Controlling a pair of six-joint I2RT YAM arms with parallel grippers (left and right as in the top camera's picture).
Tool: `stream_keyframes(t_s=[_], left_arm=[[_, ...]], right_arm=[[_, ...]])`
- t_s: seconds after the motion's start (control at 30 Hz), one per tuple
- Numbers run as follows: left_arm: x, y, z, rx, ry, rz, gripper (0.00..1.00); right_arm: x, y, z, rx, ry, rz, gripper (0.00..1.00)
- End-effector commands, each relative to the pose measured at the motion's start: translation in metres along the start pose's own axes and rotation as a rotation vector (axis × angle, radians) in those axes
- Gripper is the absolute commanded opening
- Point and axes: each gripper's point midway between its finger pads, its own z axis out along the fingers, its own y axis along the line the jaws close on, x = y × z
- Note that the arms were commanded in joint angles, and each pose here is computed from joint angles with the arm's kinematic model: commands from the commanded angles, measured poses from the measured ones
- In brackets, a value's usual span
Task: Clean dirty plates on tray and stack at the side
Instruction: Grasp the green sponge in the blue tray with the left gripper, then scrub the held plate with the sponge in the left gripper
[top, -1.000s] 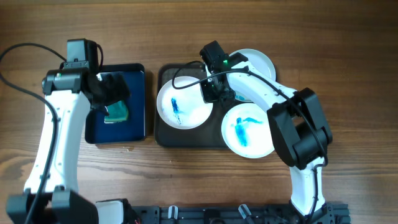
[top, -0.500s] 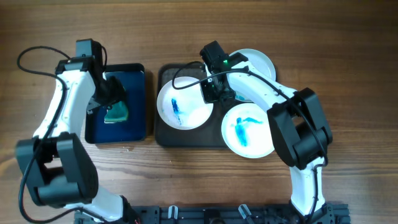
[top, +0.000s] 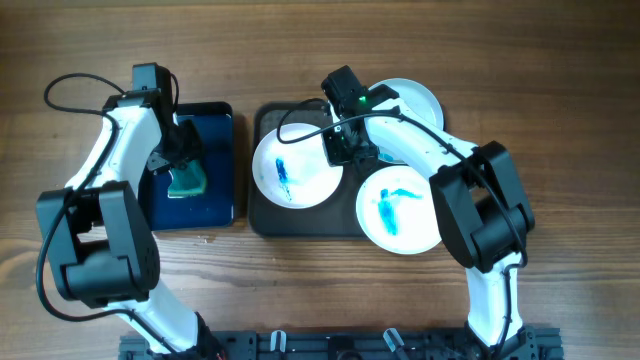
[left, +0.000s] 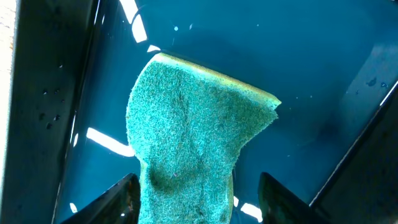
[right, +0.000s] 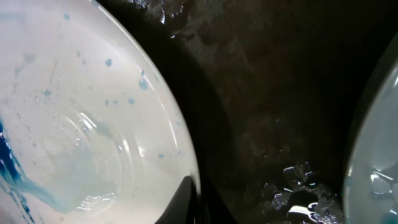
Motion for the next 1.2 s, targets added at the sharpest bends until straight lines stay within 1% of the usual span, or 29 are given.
stream_keyframes(t_s=[0.0, 0.1, 0.2, 0.23, 0.27, 0.33, 0.4, 0.43, 0.47, 0.63, 0.77, 0.9, 0.97, 1.07, 1.17], left_arm=[[0.008, 0.002, 0.016, -0.007, 0.042, 0.003, 0.56], [0.011, 0.006, 0.024, -0.038, 0.061, 0.005, 0.57], [0.012, 0.007, 0.027, -0.043, 0.068, 0.006, 0.56], [0.013, 0.007, 0.027, -0.043, 0.07, 0.005, 0.54], [0.013, 0.007, 0.028, -0.044, 0.072, 0.005, 0.49], [0.014, 0.007, 0.031, -0.046, 0.08, 0.006, 0.44], [0.016, 0.008, 0.035, -0.05, 0.093, 0.007, 0.3], [0.017, 0.008, 0.037, -0.051, 0.098, 0.007, 0.15], [0.018, 0.008, 0.038, -0.053, 0.104, 0.008, 0.04], [0.022, 0.009, 0.034, -0.056, 0.12, 0.009, 0.04], [0.018, -0.001, 0.01, 0.008, 0.113, 0.01, 0.04], [0.003, -0.031, -0.04, 0.189, 0.038, 0.039, 0.04], [0.003, -0.054, -0.072, 0.321, -0.006, 0.068, 0.04], [0.02, -0.087, -0.098, 0.45, 0.004, 0.126, 0.04], [0.041, -0.111, -0.098, 0.466, 0.047, 0.198, 0.04]], right_arm=[[0.004, -0.007, 0.01, 0.04, 0.024, 0.001, 0.04], [0.004, -0.007, 0.01, 0.04, 0.024, 0.001, 0.04], [0.004, -0.007, 0.01, 0.04, 0.024, -0.002, 0.04], [0.004, -0.007, 0.01, 0.04, 0.024, -0.002, 0.04], [0.004, -0.007, 0.01, 0.04, 0.023, -0.001, 0.04], [0.004, -0.007, 0.01, 0.04, 0.023, -0.001, 0.04], [0.004, -0.007, 0.01, 0.04, 0.024, -0.001, 0.04], [0.004, -0.007, 0.01, 0.04, 0.024, -0.001, 0.04], [0.004, -0.007, 0.01, 0.04, 0.024, -0.001, 0.04], [0.004, -0.006, 0.01, 0.035, 0.025, 0.0, 0.04], [0.006, -0.004, 0.009, 0.023, 0.033, 0.003, 0.04], [0.005, -0.003, 0.009, -0.014, 0.041, 0.024, 0.04], [0.007, 0.002, 0.007, -0.08, 0.061, 0.043, 0.04], [0.008, -0.004, 0.004, -0.123, 0.088, 0.154, 0.04], [0.007, -0.003, 0.001, -0.17, 0.1, 0.194, 0.04]])
